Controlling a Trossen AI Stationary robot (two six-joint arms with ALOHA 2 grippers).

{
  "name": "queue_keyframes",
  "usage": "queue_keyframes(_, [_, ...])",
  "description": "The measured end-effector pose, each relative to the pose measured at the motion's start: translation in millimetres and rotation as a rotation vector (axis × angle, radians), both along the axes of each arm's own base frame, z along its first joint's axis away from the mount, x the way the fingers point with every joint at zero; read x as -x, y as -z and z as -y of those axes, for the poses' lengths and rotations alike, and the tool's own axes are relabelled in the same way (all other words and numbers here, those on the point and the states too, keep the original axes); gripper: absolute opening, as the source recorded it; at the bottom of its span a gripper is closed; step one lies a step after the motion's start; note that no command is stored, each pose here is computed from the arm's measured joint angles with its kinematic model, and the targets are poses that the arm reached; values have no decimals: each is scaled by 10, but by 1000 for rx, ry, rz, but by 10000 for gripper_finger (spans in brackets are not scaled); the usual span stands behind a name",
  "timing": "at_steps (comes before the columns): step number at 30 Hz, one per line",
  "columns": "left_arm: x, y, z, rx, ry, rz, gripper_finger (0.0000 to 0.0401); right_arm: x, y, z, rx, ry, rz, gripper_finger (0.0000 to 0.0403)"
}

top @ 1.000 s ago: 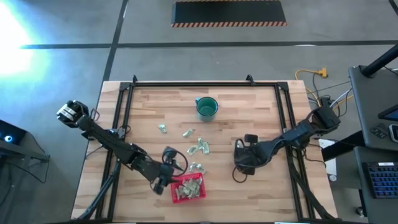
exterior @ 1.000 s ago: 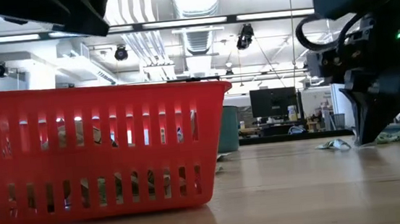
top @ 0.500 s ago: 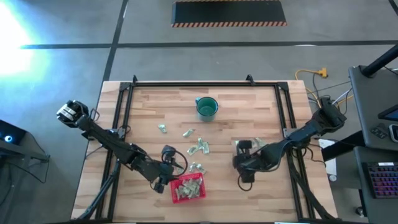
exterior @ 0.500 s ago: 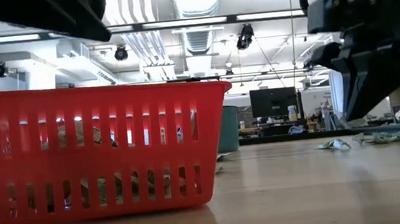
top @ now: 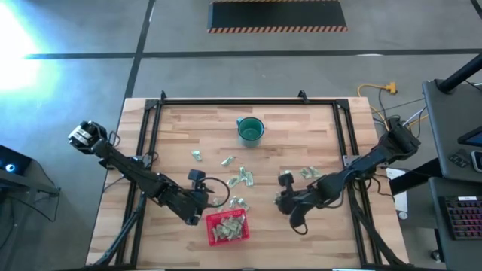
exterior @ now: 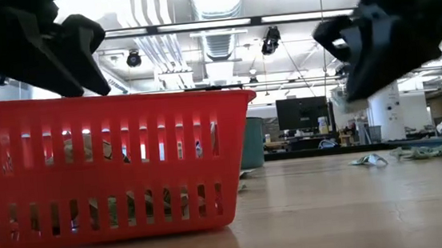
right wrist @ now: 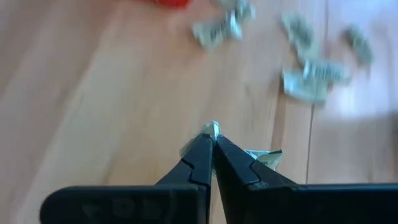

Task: Pick and place items into bin
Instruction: Put the green stevia packet into the red bin

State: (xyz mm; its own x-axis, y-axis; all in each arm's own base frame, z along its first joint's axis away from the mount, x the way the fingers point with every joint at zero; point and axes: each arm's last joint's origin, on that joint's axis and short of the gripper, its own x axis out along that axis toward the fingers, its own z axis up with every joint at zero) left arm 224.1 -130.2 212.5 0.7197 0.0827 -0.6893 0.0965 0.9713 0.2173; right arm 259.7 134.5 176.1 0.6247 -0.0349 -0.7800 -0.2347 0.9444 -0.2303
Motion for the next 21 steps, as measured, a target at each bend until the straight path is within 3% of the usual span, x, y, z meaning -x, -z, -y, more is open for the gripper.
queue_keyframes(11, [100, 115, -70, -2, -93, -98, 190, -270, -176, -162, 82, -258, 339, 9])
queue_keyframes(21, [135, 204, -102, -29, -108, -101, 190, -510, -135, -370, -57, -551, 626, 9])
